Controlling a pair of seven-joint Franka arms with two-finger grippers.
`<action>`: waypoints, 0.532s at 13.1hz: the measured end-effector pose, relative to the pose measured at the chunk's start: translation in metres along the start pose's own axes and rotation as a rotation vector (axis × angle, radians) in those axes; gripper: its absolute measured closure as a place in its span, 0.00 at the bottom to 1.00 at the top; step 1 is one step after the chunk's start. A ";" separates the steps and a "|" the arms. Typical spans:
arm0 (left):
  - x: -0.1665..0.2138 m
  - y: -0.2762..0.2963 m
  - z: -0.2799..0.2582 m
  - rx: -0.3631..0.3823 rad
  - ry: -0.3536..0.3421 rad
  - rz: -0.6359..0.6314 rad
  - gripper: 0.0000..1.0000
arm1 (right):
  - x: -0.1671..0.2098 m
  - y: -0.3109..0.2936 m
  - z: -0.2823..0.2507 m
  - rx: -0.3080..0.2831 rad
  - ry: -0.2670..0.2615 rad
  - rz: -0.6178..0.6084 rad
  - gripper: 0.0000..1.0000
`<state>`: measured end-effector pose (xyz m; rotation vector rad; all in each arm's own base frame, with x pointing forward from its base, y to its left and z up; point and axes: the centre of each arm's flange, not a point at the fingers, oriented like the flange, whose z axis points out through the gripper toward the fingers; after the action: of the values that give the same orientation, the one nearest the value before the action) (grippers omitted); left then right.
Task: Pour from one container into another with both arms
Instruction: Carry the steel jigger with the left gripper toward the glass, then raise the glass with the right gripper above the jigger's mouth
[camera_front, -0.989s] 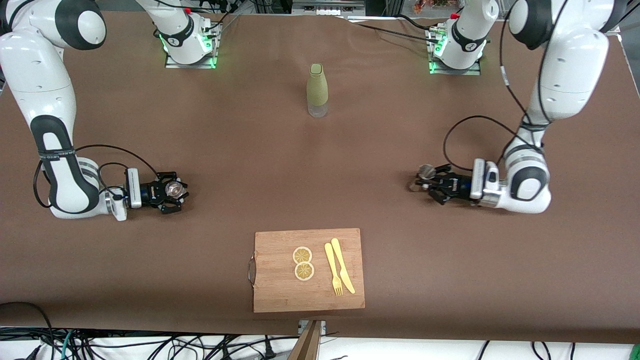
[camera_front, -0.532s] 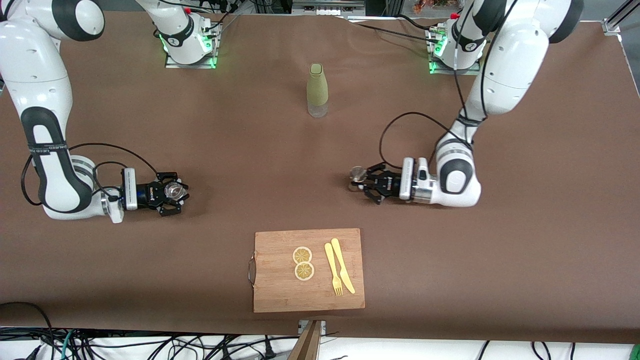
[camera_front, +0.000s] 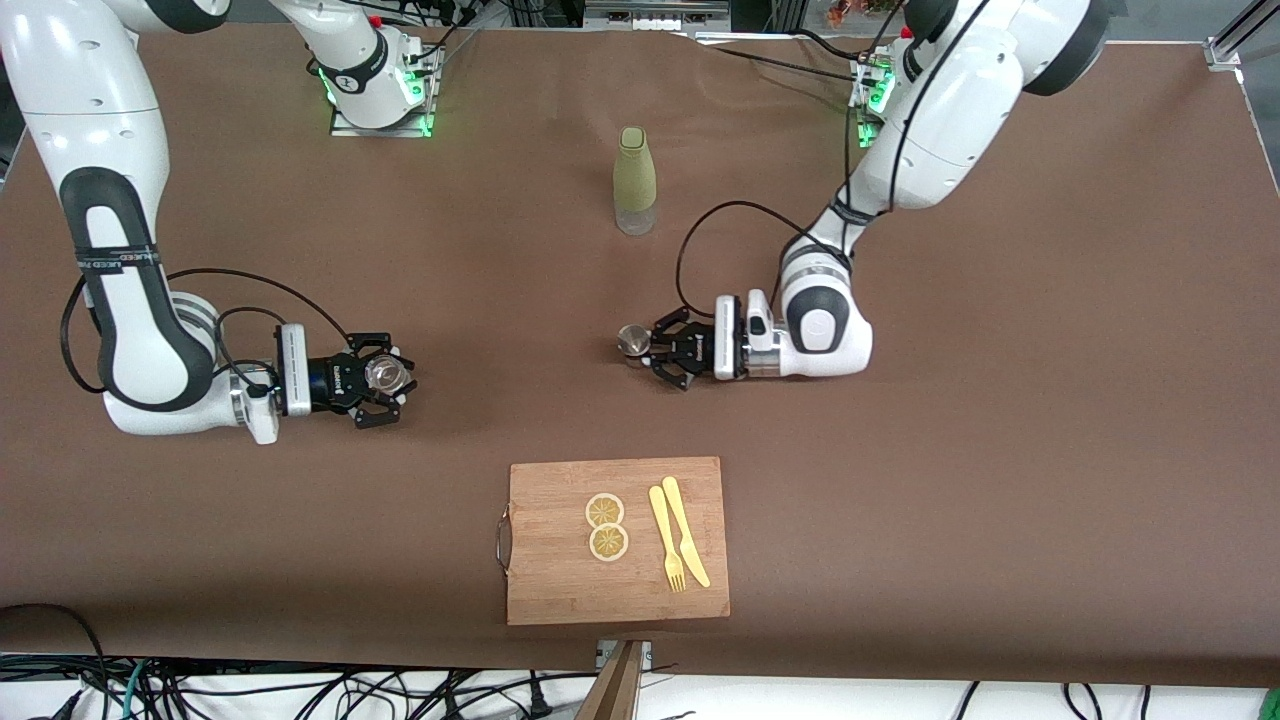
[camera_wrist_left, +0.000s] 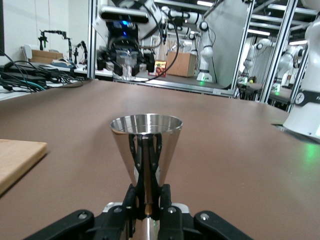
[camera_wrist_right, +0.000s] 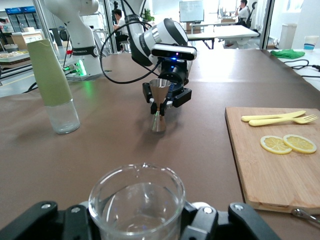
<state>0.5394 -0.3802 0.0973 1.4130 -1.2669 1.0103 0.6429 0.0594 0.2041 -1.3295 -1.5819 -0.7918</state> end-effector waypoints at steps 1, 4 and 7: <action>0.003 0.000 0.010 0.005 -0.004 0.009 0.79 | 0.005 0.000 0.004 0.000 -0.013 0.013 0.69; 0.015 -0.008 0.033 0.026 0.010 0.034 0.79 | 0.025 0.002 0.015 -0.015 -0.045 0.038 0.69; 0.030 -0.017 0.054 0.041 0.021 0.073 0.79 | 0.040 0.000 0.031 -0.032 -0.084 0.054 0.69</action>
<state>0.5589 -0.4390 0.1133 1.3930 -1.2967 1.1032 0.6350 0.1028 0.2291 -1.4390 -1.5976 -0.7391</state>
